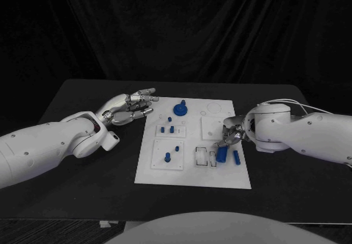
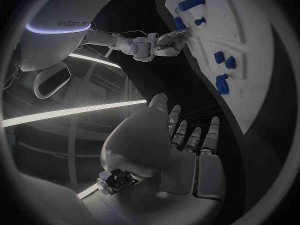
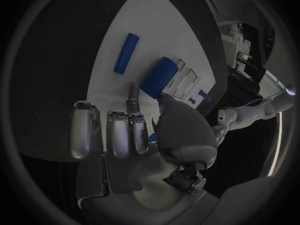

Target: Assemble the parts on the task board

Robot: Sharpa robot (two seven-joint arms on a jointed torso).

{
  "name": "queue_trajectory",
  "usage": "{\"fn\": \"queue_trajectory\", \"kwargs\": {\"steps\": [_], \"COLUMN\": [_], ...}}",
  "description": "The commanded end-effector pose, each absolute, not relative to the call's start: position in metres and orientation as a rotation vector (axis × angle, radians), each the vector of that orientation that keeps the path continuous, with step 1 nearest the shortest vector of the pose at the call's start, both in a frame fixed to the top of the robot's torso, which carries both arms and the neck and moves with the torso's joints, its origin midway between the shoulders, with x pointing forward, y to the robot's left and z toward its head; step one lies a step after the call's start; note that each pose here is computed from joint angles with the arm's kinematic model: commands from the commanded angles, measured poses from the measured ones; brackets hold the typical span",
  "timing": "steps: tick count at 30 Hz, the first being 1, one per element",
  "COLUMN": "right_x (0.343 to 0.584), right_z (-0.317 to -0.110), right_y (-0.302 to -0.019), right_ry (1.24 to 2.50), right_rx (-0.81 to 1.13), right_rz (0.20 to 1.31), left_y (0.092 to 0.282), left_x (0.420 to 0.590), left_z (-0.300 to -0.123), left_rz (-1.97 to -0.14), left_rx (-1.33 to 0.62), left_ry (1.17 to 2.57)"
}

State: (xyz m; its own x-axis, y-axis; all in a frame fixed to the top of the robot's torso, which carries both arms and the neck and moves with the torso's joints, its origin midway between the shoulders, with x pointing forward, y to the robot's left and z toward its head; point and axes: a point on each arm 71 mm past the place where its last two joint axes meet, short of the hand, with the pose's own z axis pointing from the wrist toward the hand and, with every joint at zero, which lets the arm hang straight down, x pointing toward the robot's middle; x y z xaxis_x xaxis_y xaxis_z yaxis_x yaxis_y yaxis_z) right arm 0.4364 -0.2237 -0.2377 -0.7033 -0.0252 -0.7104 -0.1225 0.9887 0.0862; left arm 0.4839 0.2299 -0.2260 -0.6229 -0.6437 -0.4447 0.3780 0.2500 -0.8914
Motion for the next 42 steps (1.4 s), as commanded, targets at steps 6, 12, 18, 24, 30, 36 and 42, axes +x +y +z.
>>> {"fn": "queue_trajectory", "kwargs": {"steps": [6, 12, 18, 24, 30, 36, 42], "right_x": [0.436, 0.435, 0.437, 0.439, 0.44, 0.441, 0.442], "right_z": [-0.236, -0.234, -0.229, -0.225, -0.222, -0.218, -0.218], "right_y": [-0.222, -0.221, -0.218, -0.214, -0.209, -0.201, -0.186], "right_ry": [2.311, 2.312, 2.309, 2.329, 2.35, 2.367, 2.381], "right_rx": [-0.071, -0.081, -0.095, -0.107, -0.1, -0.114, -0.143], "right_rz": [0.198, 0.206, 0.212, 0.23, 0.26, 0.292, 0.33], "left_y": [0.228, 0.229, 0.228, 0.229, 0.229, 0.228, 0.226], "left_x": [0.483, 0.483, 0.483, 0.483, 0.483, 0.483, 0.483], "left_z": [-0.226, -0.227, -0.228, -0.228, -0.229, -0.229, -0.229], "left_rz": [-1.533, -1.532, -1.532, -1.531, -1.53, -1.531, -1.535], "left_rx": [-0.254, -0.256, -0.257, -0.258, -0.26, -0.259, -0.258], "left_ry": [1.668, 1.67, 1.672, 1.673, 1.676, 1.678, 1.68]}}
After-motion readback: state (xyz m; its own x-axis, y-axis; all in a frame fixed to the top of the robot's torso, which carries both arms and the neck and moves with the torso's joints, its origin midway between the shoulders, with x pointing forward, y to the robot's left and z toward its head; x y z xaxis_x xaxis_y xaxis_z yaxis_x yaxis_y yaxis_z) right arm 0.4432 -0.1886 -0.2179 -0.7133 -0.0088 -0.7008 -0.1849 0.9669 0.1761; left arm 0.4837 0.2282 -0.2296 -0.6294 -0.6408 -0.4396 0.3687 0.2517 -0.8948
